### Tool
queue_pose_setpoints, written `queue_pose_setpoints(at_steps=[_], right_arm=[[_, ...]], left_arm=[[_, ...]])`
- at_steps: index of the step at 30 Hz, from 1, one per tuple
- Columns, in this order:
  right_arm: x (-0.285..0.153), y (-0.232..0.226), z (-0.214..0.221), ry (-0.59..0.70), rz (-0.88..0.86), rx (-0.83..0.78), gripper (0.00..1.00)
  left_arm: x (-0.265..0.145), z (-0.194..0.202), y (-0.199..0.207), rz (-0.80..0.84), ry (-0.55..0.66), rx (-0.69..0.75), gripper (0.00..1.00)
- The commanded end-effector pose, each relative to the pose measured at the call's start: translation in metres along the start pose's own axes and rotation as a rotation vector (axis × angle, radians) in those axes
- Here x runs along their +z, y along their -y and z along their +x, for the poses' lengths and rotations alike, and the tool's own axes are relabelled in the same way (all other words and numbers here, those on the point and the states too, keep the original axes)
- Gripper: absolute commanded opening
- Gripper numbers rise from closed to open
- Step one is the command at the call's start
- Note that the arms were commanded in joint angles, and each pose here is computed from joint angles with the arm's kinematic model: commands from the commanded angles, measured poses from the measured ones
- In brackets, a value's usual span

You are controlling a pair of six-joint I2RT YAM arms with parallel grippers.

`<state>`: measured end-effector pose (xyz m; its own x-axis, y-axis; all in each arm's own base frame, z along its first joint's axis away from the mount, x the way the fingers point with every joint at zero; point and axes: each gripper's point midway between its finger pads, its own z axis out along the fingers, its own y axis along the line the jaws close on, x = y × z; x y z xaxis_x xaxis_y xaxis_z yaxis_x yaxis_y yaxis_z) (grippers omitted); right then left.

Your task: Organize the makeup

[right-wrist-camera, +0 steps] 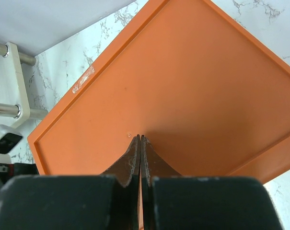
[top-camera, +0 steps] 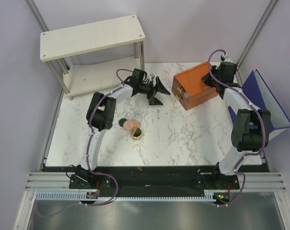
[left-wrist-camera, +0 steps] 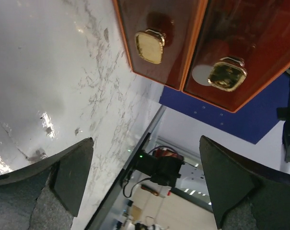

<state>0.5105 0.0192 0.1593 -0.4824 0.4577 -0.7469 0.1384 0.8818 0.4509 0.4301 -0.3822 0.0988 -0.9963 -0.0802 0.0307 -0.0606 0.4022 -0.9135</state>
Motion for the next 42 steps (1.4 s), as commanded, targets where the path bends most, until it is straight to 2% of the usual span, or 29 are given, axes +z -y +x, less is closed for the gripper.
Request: queue_pose_setpoints(at_steps=[1, 10, 11, 14, 17, 26, 30, 31, 33, 37, 42], right_arm=[[-0.023, 0.074, 0.135, -0.44, 0.266, 0.047, 0.0], [-0.023, 0.074, 0.135, -0.437, 0.272, 0.053, 0.0], [-0.023, 0.075, 0.135, -0.438, 0.273, 0.053, 0.0], [-0.022, 0.075, 0.136, -0.441, 0.271, 0.054, 0.0], [-0.022, 0.074, 0.135, -0.44, 0.269, 0.048, 0.0], [-0.024, 0.074, 0.135, -0.438, 0.266, 0.048, 0.0], [-0.025, 0.074, 0.135, -0.438, 0.265, 0.045, 0.0], [-0.025, 0.073, 0.135, -0.44, 0.263, 0.043, 0.0], [-0.025, 0.072, 0.135, -0.439, 0.26, 0.041, 0.0], [-0.025, 0.072, 0.134, -0.437, 0.258, 0.038, 0.0], [-0.026, 0.073, 0.137, -0.449, 0.257, 0.035, 0.0]], left_arm=[[0.017, 0.003, -0.008, 0.028, -0.008, -0.172, 0.96], [0.053, 0.002, -0.017, 0.039, -0.003, -0.323, 0.8], [0.056, 0.0, -0.021, 0.048, 0.003, -0.332, 0.72], [0.062, -0.006, -0.024, 0.04, 0.042, -0.373, 0.68], [0.073, -0.007, -0.03, 0.031, 0.047, -0.398, 0.59], [0.089, -0.021, -0.035, 0.036, 0.13, -0.451, 0.58], [0.094, -0.025, -0.039, 0.014, 0.171, -0.461, 0.55], [0.093, -0.024, -0.04, -0.002, 0.179, -0.47, 0.5], [0.094, -0.026, -0.044, -0.027, 0.207, -0.469, 0.48], [0.094, -0.03, -0.042, -0.042, 0.238, -0.451, 0.39], [0.1, -0.029, -0.045, -0.045, 0.235, -0.453, 0.38]])
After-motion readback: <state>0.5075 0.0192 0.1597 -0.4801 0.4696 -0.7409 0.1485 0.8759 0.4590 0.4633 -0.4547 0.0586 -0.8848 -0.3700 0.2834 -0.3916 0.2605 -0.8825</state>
